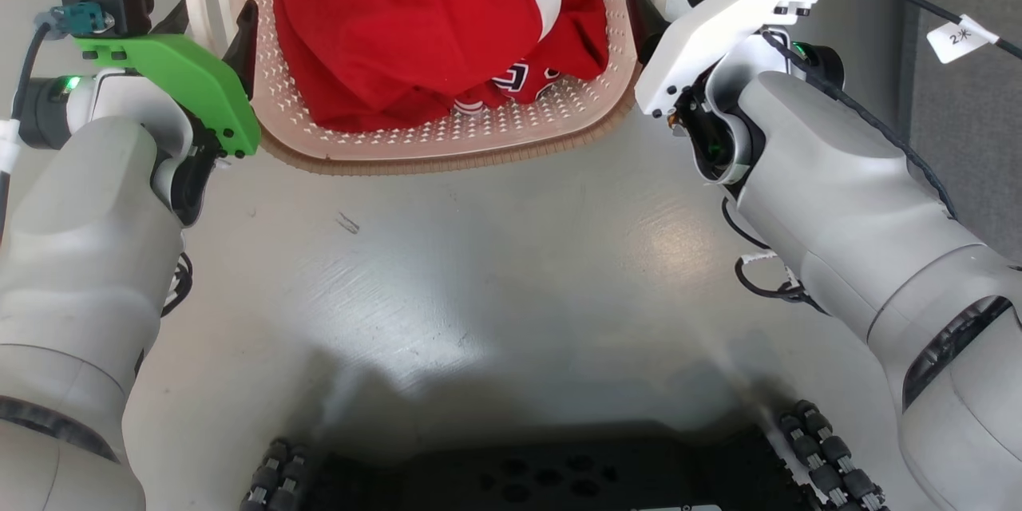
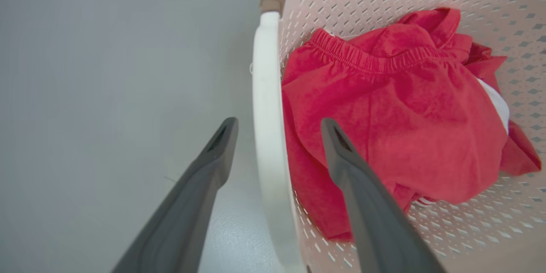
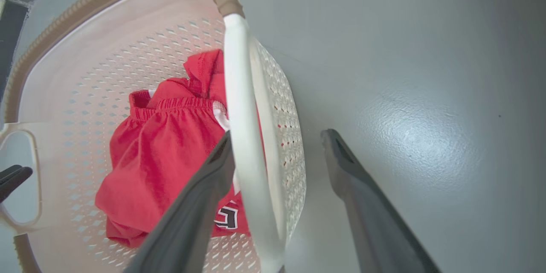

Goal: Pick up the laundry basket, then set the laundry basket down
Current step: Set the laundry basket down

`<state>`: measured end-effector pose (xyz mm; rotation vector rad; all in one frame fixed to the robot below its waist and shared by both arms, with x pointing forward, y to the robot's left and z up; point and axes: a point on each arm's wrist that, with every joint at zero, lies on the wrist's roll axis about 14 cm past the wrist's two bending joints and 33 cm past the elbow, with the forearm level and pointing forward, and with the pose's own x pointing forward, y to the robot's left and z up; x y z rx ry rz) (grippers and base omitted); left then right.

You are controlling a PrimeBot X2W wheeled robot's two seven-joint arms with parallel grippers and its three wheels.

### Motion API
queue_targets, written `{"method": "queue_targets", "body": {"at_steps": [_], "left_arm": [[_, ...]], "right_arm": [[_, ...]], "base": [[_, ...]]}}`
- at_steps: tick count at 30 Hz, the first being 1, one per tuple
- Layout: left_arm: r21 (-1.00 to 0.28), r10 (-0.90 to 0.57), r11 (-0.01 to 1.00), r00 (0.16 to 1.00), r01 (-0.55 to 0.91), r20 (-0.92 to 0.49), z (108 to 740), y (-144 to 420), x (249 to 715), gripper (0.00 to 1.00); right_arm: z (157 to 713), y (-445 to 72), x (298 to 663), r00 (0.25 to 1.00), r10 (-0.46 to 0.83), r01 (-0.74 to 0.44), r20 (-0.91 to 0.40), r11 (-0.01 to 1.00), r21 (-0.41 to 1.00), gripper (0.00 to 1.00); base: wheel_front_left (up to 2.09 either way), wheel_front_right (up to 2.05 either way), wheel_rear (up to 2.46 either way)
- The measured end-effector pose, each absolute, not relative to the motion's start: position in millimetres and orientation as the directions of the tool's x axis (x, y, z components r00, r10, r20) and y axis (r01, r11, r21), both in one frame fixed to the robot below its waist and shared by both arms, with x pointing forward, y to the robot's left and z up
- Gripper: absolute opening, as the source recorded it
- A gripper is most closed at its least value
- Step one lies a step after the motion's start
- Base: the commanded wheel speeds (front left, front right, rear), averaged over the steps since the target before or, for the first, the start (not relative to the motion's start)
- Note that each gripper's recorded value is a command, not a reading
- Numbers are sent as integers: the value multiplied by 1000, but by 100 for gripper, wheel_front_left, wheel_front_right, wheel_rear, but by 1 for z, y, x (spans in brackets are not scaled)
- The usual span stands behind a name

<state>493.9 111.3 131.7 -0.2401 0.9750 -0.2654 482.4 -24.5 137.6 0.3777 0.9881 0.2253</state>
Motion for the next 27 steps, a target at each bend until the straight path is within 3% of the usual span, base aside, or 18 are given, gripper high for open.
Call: {"method": "queue_targets", "body": {"at_steps": [27], "left_arm": [[-345, -330, 932, 649, 109, -686, 212, 104, 487, 100]], "right_arm": [[227, -37, 489, 641, 349, -75, -684, 915, 397, 100]], "base": [[0, 0, 0]]}}
